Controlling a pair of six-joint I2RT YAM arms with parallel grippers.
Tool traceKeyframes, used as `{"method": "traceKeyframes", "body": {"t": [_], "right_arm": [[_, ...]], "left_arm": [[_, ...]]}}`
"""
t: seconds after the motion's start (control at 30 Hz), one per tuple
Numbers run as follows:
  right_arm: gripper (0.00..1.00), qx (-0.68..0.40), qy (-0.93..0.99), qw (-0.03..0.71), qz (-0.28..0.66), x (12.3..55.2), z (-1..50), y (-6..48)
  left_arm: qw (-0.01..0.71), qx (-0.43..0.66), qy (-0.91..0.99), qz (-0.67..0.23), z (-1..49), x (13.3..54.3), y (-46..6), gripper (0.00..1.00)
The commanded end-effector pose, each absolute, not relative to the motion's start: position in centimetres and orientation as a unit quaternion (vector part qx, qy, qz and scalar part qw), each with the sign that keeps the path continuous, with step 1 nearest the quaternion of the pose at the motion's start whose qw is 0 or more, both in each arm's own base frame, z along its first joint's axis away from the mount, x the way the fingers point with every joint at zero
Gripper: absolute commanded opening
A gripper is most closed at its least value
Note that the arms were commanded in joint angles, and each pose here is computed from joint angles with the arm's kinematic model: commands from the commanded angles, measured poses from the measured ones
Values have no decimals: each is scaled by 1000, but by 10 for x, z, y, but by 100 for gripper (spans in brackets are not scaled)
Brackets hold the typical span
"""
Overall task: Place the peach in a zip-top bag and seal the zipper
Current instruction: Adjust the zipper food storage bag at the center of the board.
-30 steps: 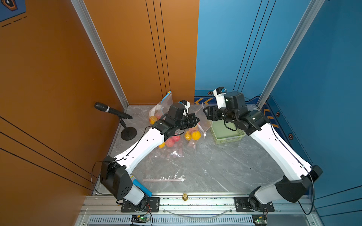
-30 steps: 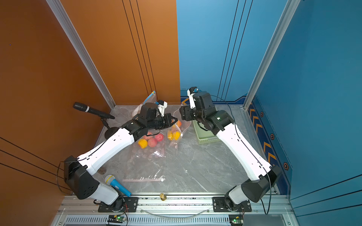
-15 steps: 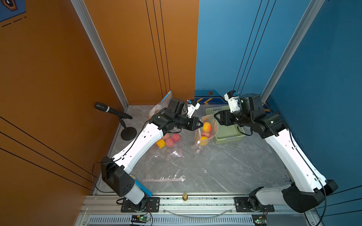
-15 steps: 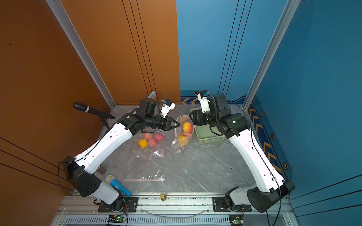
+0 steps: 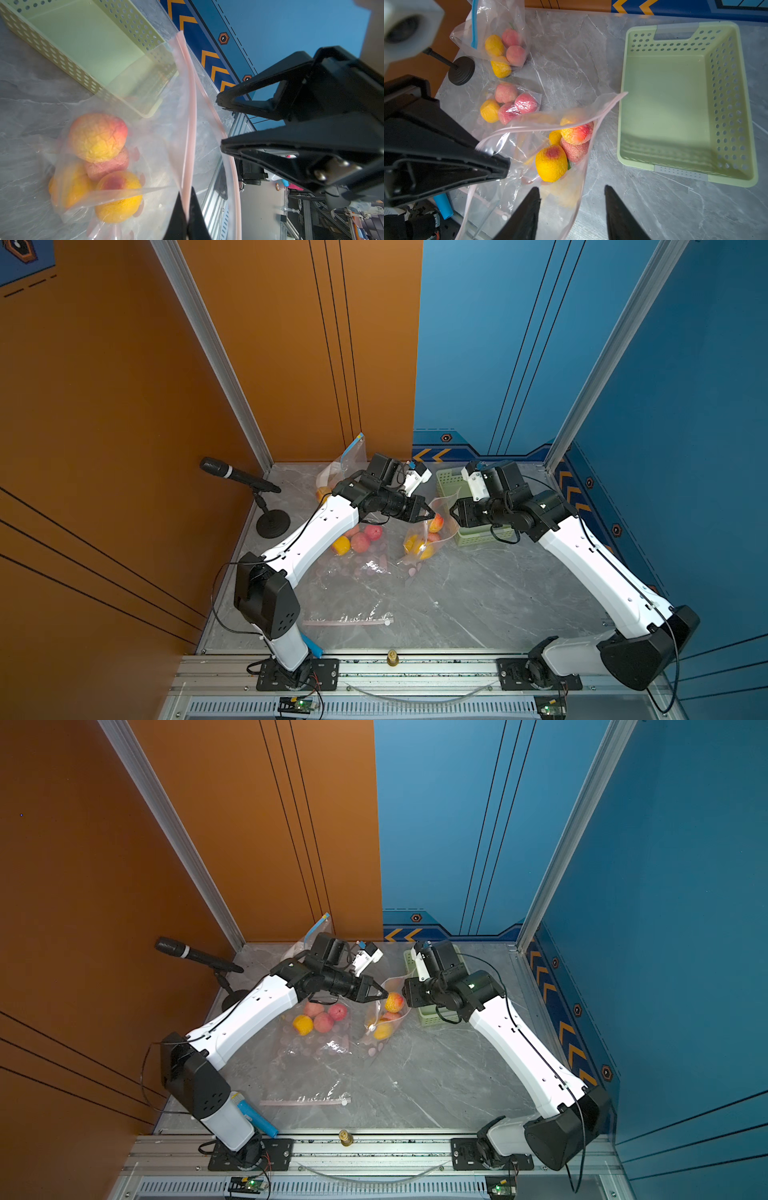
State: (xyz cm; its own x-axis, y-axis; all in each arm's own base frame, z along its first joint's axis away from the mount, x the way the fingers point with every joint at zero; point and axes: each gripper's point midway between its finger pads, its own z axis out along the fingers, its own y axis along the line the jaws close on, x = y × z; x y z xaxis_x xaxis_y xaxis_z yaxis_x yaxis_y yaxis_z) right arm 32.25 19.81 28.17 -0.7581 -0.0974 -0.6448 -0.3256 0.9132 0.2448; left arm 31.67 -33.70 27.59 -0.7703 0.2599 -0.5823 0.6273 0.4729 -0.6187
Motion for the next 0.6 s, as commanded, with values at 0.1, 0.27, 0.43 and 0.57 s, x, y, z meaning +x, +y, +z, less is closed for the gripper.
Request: {"method": "traceKeyframes", "body": {"t": [0.1, 0.27, 0.43, 0.57], "right_arm": [[16, -97, 919, 335, 181, 336, 276, 205], [3, -79, 917, 340, 191, 338, 278, 207], [3, -58, 913, 351, 199, 339, 286, 204], [3, -52, 912, 353, 203, 340, 288, 205]], "left_arm": [[254, 274, 835, -404, 288, 320, -323, 24], [327, 255, 850, -324, 296, 323, -297, 65], [444, 213, 849, -191, 296, 315, -242, 67], [497, 217, 816, -198, 303, 276, -224, 98]]}}
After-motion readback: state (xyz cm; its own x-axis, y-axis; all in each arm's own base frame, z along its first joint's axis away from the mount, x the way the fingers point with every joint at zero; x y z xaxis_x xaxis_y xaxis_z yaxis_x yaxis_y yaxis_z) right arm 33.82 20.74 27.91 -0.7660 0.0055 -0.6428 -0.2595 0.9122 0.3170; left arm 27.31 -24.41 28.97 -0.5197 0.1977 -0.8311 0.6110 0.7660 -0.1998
